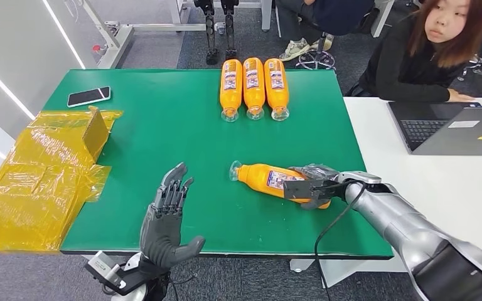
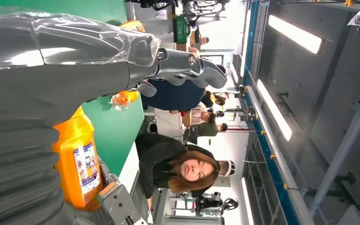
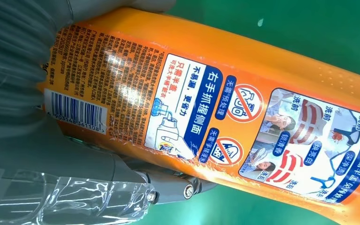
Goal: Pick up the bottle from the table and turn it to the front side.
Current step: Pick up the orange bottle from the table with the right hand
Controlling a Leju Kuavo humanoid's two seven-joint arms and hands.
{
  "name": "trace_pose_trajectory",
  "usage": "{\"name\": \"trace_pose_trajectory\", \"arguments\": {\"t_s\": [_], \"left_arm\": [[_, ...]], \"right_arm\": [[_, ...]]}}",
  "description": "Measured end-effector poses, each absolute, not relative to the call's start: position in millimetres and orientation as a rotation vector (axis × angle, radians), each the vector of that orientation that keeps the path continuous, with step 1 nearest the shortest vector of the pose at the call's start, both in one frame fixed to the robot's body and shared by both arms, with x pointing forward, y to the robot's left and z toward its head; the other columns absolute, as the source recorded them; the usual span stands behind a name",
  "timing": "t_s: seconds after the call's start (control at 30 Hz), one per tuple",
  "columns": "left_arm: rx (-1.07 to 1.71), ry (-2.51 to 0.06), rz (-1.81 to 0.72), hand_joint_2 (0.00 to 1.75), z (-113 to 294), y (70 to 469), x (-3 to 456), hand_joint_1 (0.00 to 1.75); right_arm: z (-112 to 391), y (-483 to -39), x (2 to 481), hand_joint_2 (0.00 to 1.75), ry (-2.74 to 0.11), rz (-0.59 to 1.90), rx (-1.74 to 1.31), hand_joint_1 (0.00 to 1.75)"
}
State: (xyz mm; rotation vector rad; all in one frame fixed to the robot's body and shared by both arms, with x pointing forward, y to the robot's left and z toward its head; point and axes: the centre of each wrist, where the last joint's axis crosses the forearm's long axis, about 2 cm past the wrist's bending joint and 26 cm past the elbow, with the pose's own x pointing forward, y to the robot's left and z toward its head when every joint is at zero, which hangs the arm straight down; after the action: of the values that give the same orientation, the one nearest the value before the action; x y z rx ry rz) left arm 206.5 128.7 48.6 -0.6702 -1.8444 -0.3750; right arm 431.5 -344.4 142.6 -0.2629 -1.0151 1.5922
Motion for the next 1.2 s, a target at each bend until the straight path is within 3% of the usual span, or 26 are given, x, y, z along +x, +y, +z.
{"name": "trace_pose_trajectory", "arguments": {"t_s": [0.27,0.6,0.73,0.93,1.2], "left_arm": [[-0.668,-1.844,-0.373,1.75,48.3,129.1,205.9,0.0],[-0.624,-1.856,-0.342,1.75,46.0,134.8,201.9,0.0],[-0.621,-1.85,-0.341,1.75,47.4,134.8,203.6,0.0],[-0.637,-1.844,-0.343,1.75,52.1,129.2,207.5,0.0],[-0.654,-1.851,-0.331,1.75,55.6,125.1,213.9,0.0]], "right_arm": [[142.6,-342.4,431.3,1.75,-1.054,1.591,-0.283,1.75],[163.8,-322.7,418.9,1.75,-1.449,1.515,-0.45,1.75],[147.1,-311.6,383.4,1.75,-1.586,1.51,-0.515,1.75],[98.6,-270.1,289.4,1.75,-1.687,1.517,-0.565,1.75],[101.9,-263.8,256.7,1.75,-1.763,1.439,-0.5,1.75]]}}
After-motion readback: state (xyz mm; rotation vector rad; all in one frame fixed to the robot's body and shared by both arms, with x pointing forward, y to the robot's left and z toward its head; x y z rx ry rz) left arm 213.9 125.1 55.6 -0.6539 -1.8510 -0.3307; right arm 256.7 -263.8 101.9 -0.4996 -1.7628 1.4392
